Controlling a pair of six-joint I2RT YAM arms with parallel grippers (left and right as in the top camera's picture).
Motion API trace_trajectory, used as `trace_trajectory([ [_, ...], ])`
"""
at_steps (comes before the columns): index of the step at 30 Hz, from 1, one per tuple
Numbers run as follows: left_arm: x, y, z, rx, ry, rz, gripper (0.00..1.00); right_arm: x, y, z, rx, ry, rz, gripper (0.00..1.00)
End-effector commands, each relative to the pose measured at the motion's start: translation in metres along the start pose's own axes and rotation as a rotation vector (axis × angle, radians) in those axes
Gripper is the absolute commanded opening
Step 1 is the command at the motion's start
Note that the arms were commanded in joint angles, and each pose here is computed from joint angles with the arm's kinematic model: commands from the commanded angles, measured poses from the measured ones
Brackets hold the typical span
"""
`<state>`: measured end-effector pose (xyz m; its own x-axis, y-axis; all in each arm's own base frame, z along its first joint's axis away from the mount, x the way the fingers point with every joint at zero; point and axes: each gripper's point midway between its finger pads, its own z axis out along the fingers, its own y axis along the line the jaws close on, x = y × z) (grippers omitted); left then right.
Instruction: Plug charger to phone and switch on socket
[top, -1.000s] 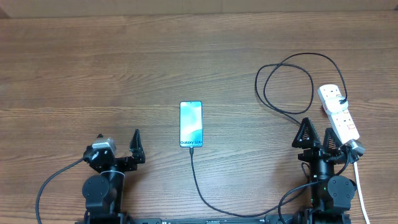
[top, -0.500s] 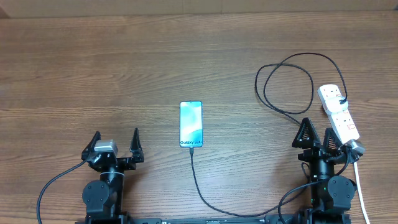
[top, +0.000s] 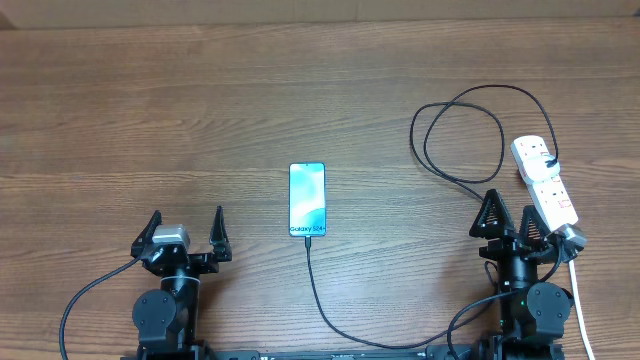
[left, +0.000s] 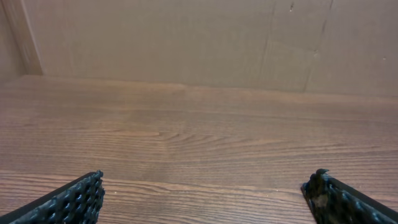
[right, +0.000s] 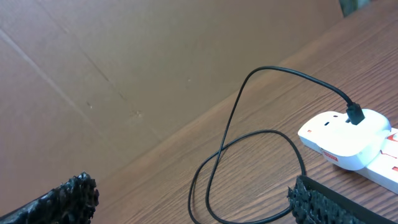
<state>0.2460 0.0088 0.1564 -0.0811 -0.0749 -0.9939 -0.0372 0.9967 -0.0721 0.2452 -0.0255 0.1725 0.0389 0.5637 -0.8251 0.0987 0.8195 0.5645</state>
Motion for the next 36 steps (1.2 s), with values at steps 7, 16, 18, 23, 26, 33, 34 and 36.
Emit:
trace_trajectory([
  [7,0.0,0.002,0.0,-0.006,-0.007,0.004,1.0,0.001,-0.002,0.0,0.006,-0.007,-0.007,1.0],
  [16,0.0,0.002,0.0,-0.006,-0.007,0.004,0.99,0.001,-0.002,0.0,0.005,-0.007,-0.007,1.0],
  [18,0.0,0.002,0.0,-0.006,-0.007,0.004,0.99,0.001,-0.002,0.0,0.005,-0.007,-0.007,1.0],
  [23,0.0,0.002,0.0,-0.006,-0.007,0.004,1.0,0.011,0.01,0.0,-0.06,0.033,-0.242,1.0],
  [26,0.0,0.002,0.0,-0.006,-0.007,0.004,0.99,0.02,0.023,-0.002,-0.123,0.053,-0.421,1.0],
  [33,0.0,0.002,0.0,-0.006,-0.007,0.004,1.0,0.019,0.021,-0.002,-0.116,0.048,-0.451,1.0],
  [34,0.0,0.002,0.0,-0.006,-0.007,0.004,1.0,0.019,0.021,-0.002,-0.115,0.048,-0.451,1.0],
  [36,0.0,0.002,0.0,-0.006,-0.007,0.004,0.99,0.018,0.021,-0.002,-0.115,0.046,-0.451,1.0],
])
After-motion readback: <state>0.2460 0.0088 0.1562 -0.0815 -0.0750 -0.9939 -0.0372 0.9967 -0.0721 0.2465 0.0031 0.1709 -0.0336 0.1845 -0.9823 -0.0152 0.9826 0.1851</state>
